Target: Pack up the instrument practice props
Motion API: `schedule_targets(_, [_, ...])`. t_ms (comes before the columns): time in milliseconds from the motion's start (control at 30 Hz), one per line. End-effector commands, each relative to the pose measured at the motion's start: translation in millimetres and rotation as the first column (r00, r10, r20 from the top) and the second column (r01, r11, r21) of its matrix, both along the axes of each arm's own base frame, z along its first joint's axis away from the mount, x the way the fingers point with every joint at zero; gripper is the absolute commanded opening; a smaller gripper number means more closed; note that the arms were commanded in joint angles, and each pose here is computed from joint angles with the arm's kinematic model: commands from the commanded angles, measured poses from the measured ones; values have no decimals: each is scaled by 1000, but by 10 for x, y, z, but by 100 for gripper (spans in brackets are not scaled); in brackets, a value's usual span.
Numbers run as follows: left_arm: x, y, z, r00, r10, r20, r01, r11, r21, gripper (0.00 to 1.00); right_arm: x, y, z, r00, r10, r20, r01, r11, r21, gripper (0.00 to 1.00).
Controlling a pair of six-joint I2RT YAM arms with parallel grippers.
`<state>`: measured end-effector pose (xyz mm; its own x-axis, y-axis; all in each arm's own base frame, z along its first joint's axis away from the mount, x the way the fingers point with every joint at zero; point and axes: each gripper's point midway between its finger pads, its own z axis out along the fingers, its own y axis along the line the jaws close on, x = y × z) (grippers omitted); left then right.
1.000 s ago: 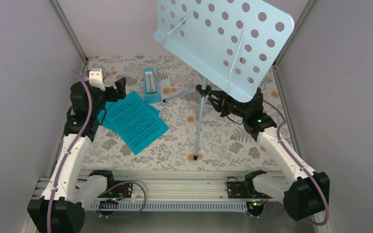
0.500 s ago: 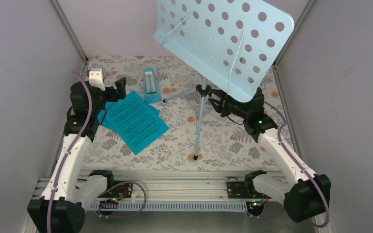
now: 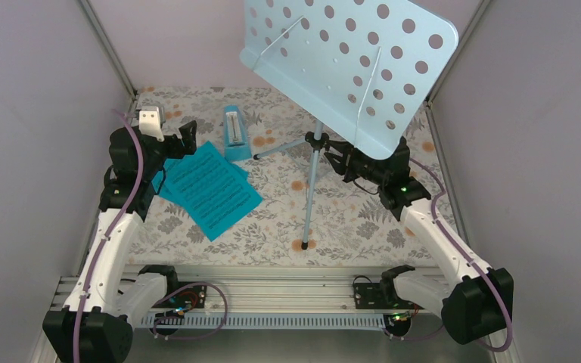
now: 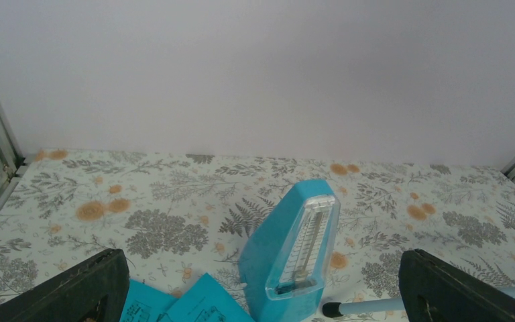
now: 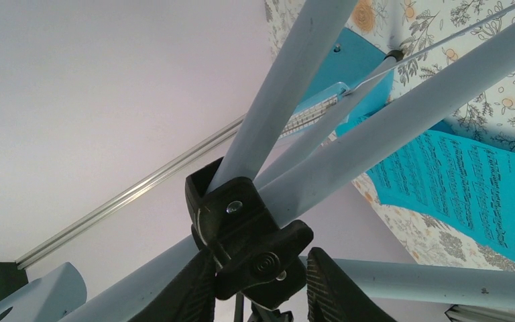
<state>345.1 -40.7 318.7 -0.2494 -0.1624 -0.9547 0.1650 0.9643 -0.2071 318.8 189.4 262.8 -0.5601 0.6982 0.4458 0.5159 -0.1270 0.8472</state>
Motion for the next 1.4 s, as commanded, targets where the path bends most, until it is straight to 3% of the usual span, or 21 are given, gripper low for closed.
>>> schedule_targets(0, [-13, -13, 117, 1000, -8, 26, 8, 1000, -10, 100, 41, -33, -68, 999, -23, -22, 24, 1000, 2, 30])
schedule_targets(367, [-16, -13, 119, 1000, -8, 26, 8, 1000, -10, 100, 38, -20, -122, 1000, -12, -24, 12, 1000, -5, 4])
schedule_targets(600, [-15, -18, 114, 1000, -10, 25, 11, 1000, -11, 100, -2, -40, -202, 1000, -15, -27, 14, 1000, -12, 5])
schedule_targets(700, [-11, -20, 110, 1000, -11, 23, 12, 1000, -12, 100, -22, -45, -247, 999, -17, -39, 17, 1000, -10, 20])
schedule_targets(800, [-10, -21, 105, 1000, -11, 23, 12, 1000, -11, 100, -19, -58, -284, 999, -24, -46, 24, 1000, -9, 24])
schedule_targets(1233, [-3, -24, 89, 1000, -14, 17, 14, 1000, -11, 100, 77, -77, -318, 999, -37, -36, 37, 999, -6, 18])
schedule_targets(1367, [-2, -26, 89, 1000, -15, 17, 15, 1000, -12, 100, 98, -81, -333, 999, -36, -26, 36, 999, -15, 11])
